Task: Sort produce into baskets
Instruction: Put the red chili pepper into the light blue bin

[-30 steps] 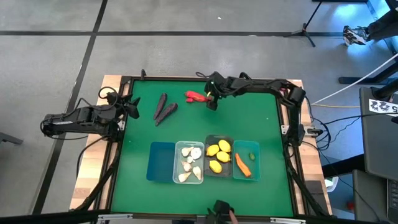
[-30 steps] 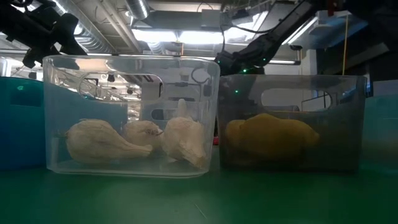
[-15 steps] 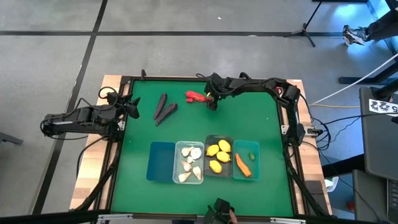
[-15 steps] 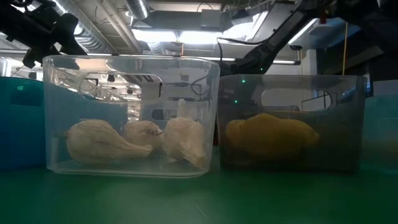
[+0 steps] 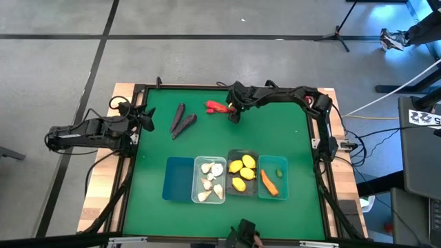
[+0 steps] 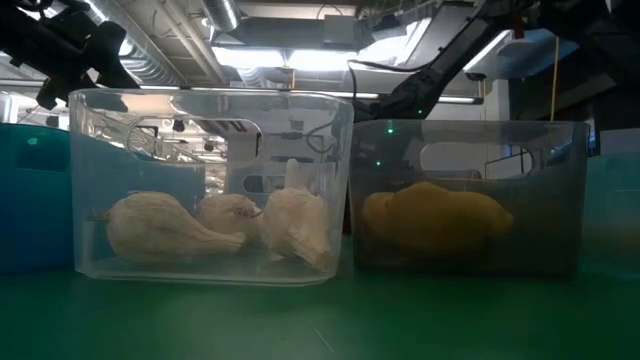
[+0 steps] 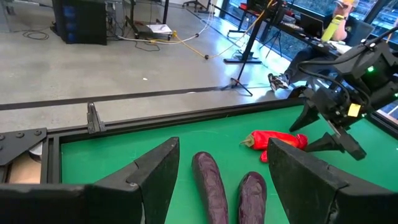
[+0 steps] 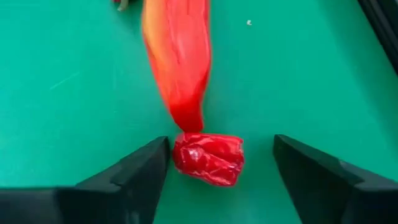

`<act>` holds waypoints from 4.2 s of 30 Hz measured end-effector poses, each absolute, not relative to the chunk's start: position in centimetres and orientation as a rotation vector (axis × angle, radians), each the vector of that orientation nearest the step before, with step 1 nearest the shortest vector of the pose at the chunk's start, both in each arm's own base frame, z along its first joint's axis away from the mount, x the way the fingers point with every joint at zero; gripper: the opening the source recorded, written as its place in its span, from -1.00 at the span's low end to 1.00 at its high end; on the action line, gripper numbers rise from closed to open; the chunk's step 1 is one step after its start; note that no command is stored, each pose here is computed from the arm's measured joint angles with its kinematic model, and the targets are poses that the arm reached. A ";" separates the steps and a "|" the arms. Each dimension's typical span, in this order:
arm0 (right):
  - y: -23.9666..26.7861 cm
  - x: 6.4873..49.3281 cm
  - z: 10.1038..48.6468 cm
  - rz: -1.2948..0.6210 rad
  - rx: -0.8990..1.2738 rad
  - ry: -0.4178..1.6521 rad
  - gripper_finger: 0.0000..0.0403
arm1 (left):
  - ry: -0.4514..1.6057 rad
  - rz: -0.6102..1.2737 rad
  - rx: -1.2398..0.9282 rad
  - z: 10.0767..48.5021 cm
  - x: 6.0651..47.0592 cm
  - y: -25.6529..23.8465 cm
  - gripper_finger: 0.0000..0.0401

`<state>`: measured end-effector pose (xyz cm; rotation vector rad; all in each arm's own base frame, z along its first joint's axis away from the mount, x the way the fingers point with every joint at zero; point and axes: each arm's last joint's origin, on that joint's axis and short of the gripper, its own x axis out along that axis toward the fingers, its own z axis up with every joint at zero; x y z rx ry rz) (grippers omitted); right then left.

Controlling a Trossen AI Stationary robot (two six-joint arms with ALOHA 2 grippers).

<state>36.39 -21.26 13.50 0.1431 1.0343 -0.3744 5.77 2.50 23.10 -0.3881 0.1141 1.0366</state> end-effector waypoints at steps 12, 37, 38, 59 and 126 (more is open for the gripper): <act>-21.1 36.3 13.8 -0.351 0.155 1.025 -0.23 | 0.114 1.036 -0.388 23.1 5.8 2.5 0.18; -15.1 31.5 23.1 0.152 0.492 1.066 -0.37 | 0.113 1.036 -0.391 23.1 5.8 2.5 0.18; -14.3 31.2 23.8 0.189 0.505 1.071 -0.37 | 0.113 1.037 -0.391 23.1 5.8 2.5 0.18; 8.9 25.4 29.5 0.115 0.206 1.381 -0.37 | 0.113 1.036 -0.391 23.1 5.8 2.5 0.18; -13.9 42.4 17.2 -0.407 -0.095 0.476 0.45 | 0.113 1.038 -0.391 23.1 5.8 2.5 0.18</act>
